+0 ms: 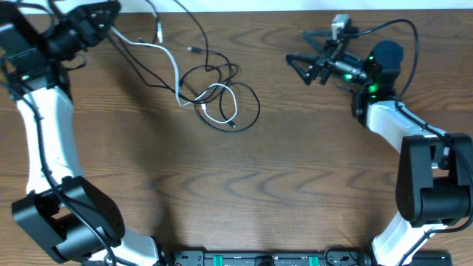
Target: Untangle cables
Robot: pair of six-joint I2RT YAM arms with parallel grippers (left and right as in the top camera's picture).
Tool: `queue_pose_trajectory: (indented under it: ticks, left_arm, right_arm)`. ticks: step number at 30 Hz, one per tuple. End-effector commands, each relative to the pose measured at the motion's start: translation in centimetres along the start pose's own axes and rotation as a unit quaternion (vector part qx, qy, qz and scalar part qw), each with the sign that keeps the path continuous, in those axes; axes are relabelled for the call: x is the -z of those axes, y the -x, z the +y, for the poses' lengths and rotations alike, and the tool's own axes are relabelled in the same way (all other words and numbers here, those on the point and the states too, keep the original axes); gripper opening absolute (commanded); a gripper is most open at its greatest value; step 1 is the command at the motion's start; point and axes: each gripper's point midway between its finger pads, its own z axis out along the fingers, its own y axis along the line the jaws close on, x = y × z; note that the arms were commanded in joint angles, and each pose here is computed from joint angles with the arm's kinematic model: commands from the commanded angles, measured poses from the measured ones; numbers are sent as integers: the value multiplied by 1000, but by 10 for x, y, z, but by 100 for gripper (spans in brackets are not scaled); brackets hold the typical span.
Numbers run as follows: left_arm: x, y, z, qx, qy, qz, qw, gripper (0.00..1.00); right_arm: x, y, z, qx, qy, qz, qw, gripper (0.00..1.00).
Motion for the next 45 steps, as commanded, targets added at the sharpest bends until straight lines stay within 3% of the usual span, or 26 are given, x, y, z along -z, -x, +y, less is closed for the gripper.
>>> queue_pose_trajectory:
  ticks: [1, 13, 24, 27, 29, 33, 40, 44, 45]
  left_arm:
    - [-21, -9, -26, -25, -30, 18, 999, 8]
    - [-103, -51, -79, -39, -46, 47, 997, 8]
    - [-145, -75, -122, -66, -60, 44, 995, 8]
    - [-151, -78, -137, -79, -79, 41, 993, 8]
    - [-153, -80, -141, -82, -84, 42, 992, 8]
    - [-156, -84, -147, -82, -90, 46, 991, 8]
    - [-160, -92, -156, -81, -101, 55, 990, 8]
    - [-161, -93, -159, -78, -104, 55, 990, 8]
    - [-161, -92, -159, -72, -105, 55, 990, 8]
  right_arm:
    - [-19, 0, 20, 59, 19, 0, 998, 99]
    - [-69, -15, 38, 72, -36, -9, 997, 99]
    - [-84, -26, 48, 65, -44, -3, 997, 99]
    - [-84, -27, 38, 59, -69, -7, 996, 88]
    - [-84, -27, 36, 56, -73, -7, 996, 70]
    - [-83, -27, 34, 55, -79, -7, 995, 56]
    - [-83, -38, 15, 36, -146, 3, 989, 53]
    - [-83, -38, 14, 36, -152, 2, 988, 33]
    - [-83, -38, 14, 35, -152, 2, 988, 20]
